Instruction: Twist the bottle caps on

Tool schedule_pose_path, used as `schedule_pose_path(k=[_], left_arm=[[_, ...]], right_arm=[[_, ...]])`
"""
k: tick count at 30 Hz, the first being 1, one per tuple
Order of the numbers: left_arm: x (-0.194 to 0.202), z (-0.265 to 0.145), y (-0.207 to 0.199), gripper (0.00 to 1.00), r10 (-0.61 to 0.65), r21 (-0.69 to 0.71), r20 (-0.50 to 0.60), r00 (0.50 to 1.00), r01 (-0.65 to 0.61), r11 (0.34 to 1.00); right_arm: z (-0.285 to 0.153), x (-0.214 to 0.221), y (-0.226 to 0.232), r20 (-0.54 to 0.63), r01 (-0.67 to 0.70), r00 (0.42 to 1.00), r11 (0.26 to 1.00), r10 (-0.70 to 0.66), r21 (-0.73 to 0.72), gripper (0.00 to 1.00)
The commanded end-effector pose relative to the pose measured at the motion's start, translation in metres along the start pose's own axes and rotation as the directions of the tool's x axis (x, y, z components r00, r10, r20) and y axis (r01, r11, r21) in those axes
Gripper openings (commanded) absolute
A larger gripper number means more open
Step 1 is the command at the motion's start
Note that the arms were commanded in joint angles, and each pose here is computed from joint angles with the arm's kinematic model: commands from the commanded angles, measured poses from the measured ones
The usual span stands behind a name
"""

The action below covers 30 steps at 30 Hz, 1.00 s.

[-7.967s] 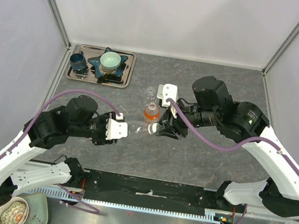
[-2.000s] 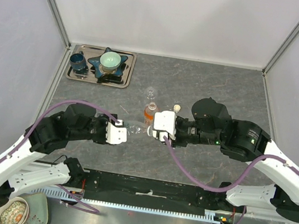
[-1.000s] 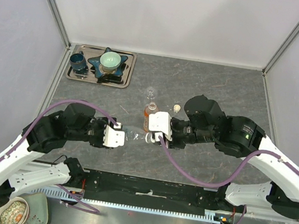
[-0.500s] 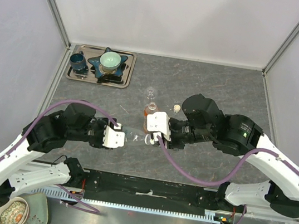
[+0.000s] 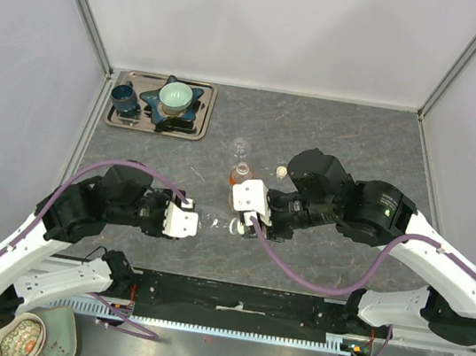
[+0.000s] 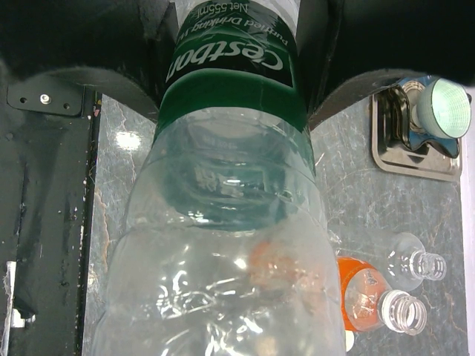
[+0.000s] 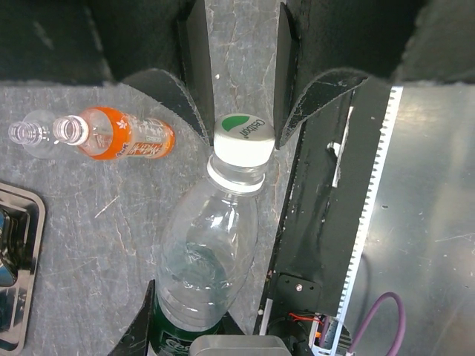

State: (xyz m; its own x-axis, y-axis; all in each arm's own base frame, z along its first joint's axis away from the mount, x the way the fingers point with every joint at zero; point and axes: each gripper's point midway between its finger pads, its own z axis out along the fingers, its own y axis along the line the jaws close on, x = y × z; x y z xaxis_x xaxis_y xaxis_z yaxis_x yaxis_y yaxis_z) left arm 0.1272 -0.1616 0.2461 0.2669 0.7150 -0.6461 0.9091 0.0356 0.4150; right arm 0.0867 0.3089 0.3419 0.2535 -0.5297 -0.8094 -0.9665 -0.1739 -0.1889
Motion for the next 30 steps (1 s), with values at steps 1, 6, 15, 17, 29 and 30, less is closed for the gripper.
schedule_pose_path(k=[1, 6, 15, 17, 29, 30], left_arm=[[-0.030, -0.009, 0.024, 0.21, 0.031, -0.093, 0.104, 0.994, -0.021, 0.995], [-0.034, -0.010, 0.027, 0.20, 0.018, -0.106, 0.121, 0.992, -0.005, 0.994], [-0.066, -0.008, 0.032, 0.15, -0.075, -0.074, 0.232, 0.970, 0.094, 0.993], [-0.075, -0.009, 0.034, 0.14, -0.095, -0.067, 0.259, 0.961, 0.116, 0.991], [-0.107, -0.008, 0.056, 0.10, -0.170, -0.092, 0.370, 0.913, 0.218, 0.972], [-0.106, -0.008, 0.058, 0.09, -0.180, -0.099, 0.374, 0.910, 0.233, 0.968]], right_arm=[[0.000, -0.015, 0.019, 0.063, 0.017, 0.998, 0.995, -0.011, -0.103, 0.32], [0.006, -0.010, 0.021, 0.046, 0.000, 0.999, 0.993, 0.006, -0.121, 0.33], [0.030, -0.022, -0.010, 0.039, -0.072, 0.997, 0.997, 0.073, -0.034, 0.36], [0.039, -0.023, -0.014, 0.033, -0.089, 0.995, 0.995, 0.090, -0.039, 0.36], [0.053, -0.021, -0.031, 0.027, -0.174, 0.985, 0.984, 0.173, 0.046, 0.37], [0.053, -0.019, -0.034, 0.021, -0.179, 0.984, 0.982, 0.178, 0.062, 0.37]])
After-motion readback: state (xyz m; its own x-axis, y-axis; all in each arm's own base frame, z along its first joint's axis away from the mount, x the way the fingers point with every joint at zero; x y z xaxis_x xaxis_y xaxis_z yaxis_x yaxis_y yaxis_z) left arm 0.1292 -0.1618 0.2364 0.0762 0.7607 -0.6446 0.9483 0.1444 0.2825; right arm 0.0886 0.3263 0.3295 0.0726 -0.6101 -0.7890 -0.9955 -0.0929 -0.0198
